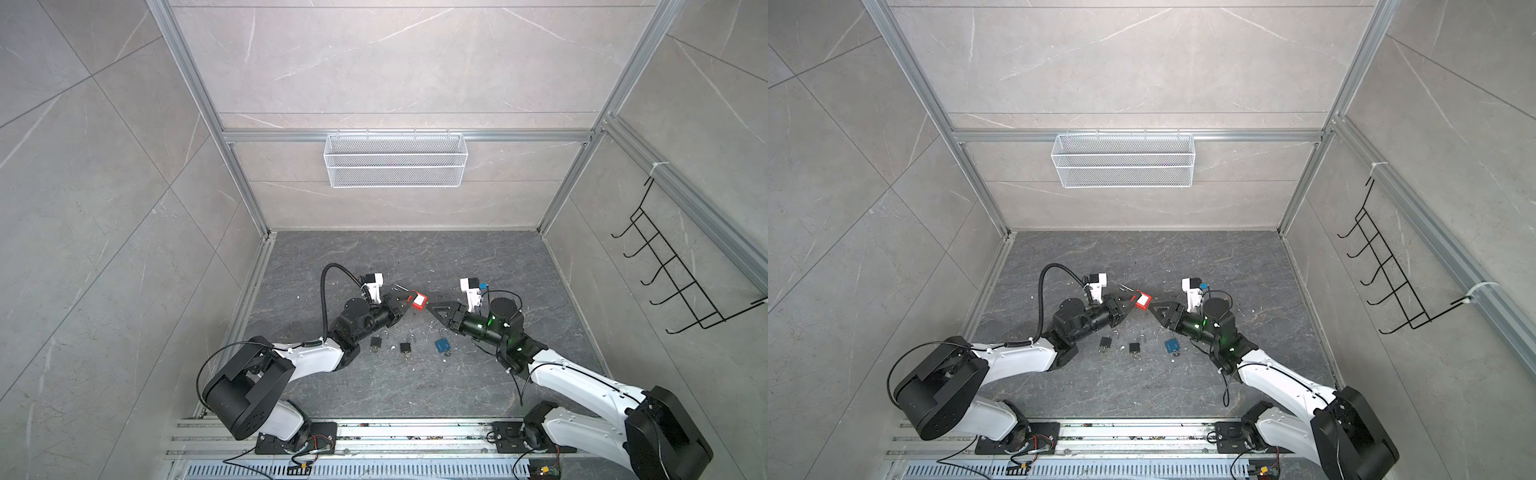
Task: Lock with the key
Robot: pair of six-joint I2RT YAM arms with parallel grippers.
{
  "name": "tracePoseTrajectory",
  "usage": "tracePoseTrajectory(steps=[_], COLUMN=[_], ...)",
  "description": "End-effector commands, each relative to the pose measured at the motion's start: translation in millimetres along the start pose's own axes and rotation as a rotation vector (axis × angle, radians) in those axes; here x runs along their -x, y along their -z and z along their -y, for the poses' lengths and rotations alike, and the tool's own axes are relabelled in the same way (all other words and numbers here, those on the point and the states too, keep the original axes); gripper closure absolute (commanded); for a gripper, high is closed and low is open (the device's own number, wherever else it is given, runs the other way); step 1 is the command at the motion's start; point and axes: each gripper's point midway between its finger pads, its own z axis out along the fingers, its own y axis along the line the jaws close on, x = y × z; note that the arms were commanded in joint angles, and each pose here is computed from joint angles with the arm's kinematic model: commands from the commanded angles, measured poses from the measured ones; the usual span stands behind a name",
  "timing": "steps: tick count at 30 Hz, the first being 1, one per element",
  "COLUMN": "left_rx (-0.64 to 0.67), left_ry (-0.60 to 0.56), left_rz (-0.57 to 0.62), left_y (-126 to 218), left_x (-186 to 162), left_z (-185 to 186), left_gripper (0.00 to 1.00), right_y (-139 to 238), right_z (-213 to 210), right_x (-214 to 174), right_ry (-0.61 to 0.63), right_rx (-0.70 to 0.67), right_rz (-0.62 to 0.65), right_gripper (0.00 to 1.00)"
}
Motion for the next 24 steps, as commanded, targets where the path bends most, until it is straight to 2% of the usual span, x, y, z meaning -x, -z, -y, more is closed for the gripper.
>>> tracePoseTrajectory(steps=[1,15,24], left_rx=[-0.099,-0.134,-0.182], left_ry=[-0.026,-0.004,0.029], left_rz=[0.013,-0.002,-0.013], left_y=[-0.6,-6.2,-11.4], left_x=[5.9,4.2,2.9], left_z=[26.2,28.8,30.9], left_gripper=[1.00,1.00,1.00], right_y=[1.6,-9.8,-19.1], right_z=[-0.5,-7.1,-12.1], right_x=[5.5,9.6,15.5], right_ry=[-0.008,-0.023,-0.010], right_rx=[0.016,0.064,0.097], right_rz=[0.031,0.022,0.027], right_gripper=[0.44,0.47,0.52])
